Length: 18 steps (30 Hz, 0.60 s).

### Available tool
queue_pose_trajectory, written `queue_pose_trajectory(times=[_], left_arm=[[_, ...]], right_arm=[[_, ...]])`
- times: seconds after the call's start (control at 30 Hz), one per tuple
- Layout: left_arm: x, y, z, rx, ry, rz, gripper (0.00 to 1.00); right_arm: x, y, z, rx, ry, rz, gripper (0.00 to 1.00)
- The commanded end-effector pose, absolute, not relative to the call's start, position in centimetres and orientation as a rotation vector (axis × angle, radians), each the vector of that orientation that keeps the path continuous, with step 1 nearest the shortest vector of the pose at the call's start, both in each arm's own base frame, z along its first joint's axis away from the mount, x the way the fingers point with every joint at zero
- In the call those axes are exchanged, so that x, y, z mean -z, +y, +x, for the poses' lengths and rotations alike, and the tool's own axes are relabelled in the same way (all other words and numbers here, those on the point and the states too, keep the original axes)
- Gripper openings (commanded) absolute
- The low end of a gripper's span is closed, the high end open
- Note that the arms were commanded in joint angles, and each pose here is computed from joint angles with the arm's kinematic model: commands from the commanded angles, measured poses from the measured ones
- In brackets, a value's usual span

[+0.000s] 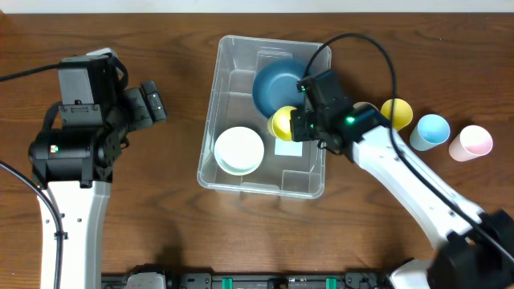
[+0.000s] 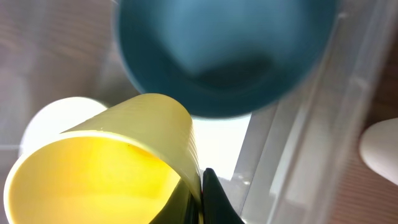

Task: Pack container
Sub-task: 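Carry the yellow cup into the container beside the white bowl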

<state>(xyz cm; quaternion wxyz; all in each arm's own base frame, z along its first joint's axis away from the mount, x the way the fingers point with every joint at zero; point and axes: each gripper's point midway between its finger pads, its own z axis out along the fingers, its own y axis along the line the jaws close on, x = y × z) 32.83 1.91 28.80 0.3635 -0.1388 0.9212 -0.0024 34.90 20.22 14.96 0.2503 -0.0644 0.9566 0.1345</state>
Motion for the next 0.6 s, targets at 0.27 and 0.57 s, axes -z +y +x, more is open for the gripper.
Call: queue_pose_trajectory(times=[0.27, 0.57], left_arm=[[-28.8, 2.3, 32.8, -0.010, 2.371, -0.371, 0.98], [-28.8, 2.3, 32.8, -0.010, 2.371, -0.371, 0.98]], right_arm=[[-13.1, 18.3, 31.7, -0.252, 2.759, -0.220, 0.01], [-8.3, 19.4, 32.5, -0.202, 2.842, -0.249, 0.01]])
